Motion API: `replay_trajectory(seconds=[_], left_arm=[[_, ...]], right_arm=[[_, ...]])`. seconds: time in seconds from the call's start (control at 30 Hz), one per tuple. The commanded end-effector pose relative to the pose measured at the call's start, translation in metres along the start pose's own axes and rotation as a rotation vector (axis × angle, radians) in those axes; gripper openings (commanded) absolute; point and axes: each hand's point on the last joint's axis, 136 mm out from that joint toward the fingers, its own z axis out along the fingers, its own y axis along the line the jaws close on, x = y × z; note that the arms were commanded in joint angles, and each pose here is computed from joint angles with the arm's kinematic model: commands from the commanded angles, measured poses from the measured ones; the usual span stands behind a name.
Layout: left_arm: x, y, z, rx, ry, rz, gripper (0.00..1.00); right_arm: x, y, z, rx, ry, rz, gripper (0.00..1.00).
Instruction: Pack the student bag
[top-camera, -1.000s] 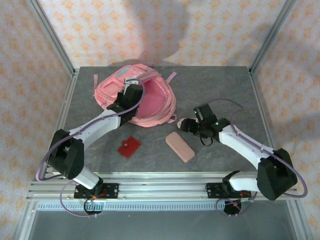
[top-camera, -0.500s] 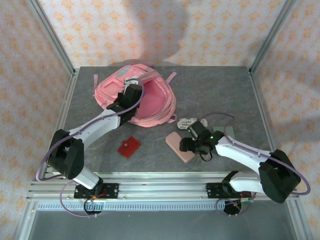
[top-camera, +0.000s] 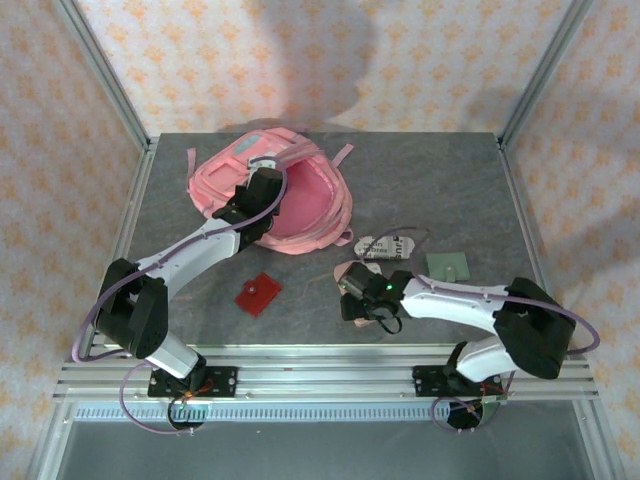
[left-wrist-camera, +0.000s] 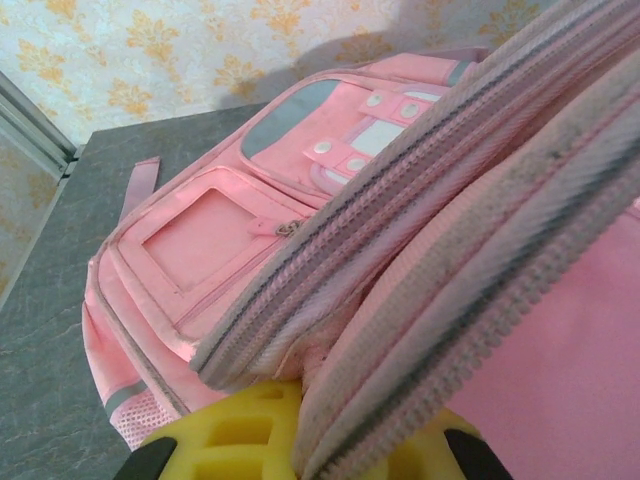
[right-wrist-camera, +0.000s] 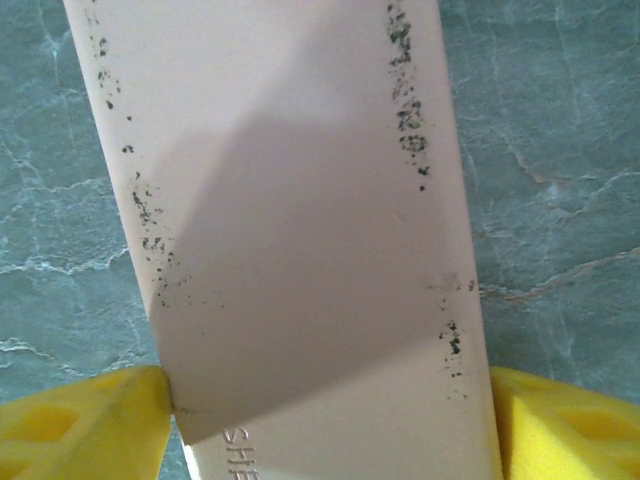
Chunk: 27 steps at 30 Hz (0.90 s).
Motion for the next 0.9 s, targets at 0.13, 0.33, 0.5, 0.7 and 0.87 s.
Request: replay_trajectory(seconds=[0.13, 0.33, 0.5, 0.7, 0.87], left_arm=[[-0.029, 0.004, -0.012, 0.03, -0.077, -0.1, 0.0], [-0.03, 0.005, -0.013, 0.033, -0.076, -0.103, 0.0], [-0.034, 0.005, -0.018, 0.052, -0.092, -0.121, 0.0], [-0.04, 0.007, -0.026, 0.074, -0.111, -0.134, 0.0], [-0.044, 0.008, -0.033, 0.098, -0.13, -0.155, 0.0]], right_arm=[[0.011, -0.002, 0.025, 0.077, 0.012, -0.019, 0.55], [-0.003, 0.007, 0.01, 0.033, -0.04, -0.033, 0.3], [-0.021, 0.015, -0.015, -0.001, -0.106, -0.046, 0.22], [-0.054, 0.029, -0.057, -0.068, -0.218, -0.051, 0.19], [-0.091, 0.042, -0.082, -0.122, -0.291, -0.06, 0.18]])
